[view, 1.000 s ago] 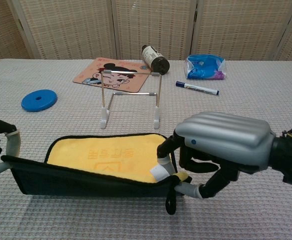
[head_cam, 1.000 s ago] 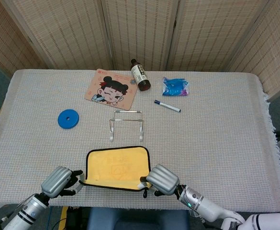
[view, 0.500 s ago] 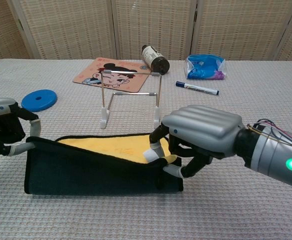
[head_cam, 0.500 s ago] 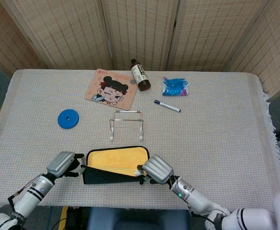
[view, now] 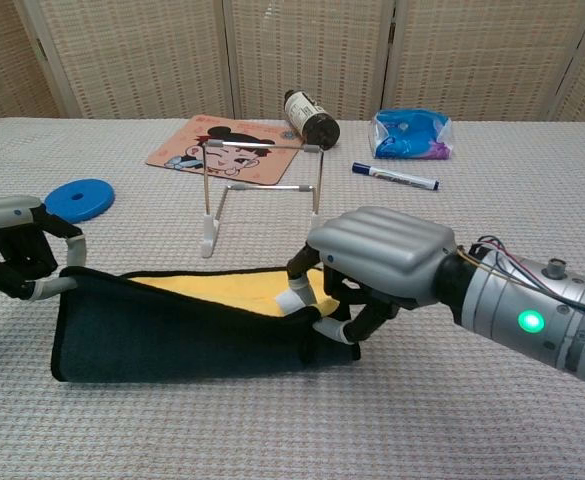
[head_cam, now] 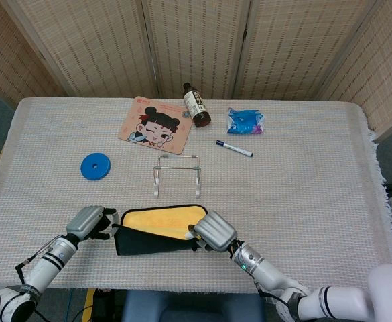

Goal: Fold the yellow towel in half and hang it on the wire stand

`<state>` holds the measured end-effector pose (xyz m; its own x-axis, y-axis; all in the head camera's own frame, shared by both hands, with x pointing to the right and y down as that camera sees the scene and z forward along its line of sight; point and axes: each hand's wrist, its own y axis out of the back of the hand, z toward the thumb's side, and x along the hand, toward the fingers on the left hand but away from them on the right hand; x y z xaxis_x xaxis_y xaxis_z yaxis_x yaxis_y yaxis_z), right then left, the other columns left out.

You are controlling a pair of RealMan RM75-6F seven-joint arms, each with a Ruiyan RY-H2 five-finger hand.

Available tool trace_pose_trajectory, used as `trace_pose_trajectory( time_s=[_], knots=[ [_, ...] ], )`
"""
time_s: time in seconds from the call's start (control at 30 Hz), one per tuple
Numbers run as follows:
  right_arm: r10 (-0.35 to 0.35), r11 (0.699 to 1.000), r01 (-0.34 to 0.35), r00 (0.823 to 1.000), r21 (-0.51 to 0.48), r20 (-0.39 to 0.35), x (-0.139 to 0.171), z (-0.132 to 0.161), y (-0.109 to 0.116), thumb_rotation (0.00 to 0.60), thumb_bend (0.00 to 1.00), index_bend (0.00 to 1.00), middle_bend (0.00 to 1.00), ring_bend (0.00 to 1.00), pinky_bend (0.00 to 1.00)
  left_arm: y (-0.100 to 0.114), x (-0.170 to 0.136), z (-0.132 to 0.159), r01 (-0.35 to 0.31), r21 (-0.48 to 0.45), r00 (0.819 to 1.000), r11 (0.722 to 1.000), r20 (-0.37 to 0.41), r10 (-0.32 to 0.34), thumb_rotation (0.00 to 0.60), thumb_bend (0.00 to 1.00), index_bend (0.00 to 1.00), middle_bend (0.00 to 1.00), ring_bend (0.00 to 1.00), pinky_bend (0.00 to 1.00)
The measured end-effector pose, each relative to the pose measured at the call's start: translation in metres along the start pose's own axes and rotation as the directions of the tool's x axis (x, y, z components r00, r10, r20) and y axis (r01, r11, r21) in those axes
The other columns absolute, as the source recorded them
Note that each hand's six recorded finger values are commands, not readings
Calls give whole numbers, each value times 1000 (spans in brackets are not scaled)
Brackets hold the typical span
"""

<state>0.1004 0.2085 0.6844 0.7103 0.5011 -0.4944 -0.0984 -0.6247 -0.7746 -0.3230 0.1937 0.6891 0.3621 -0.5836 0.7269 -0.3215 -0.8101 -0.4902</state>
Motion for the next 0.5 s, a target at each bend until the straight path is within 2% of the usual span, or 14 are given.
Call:
trace_pose_trajectory(
  time_s=[0.5],
  knots=[
    [-13, 1000, 14, 999, -12, 46, -15, -10, 2, 600, 518, 732, 961, 1000, 1000, -1, 7, -2, 18, -3, 1000, 1000, -10, -18, 600, 533, 389, 992, 841, 1000]
  ],
)
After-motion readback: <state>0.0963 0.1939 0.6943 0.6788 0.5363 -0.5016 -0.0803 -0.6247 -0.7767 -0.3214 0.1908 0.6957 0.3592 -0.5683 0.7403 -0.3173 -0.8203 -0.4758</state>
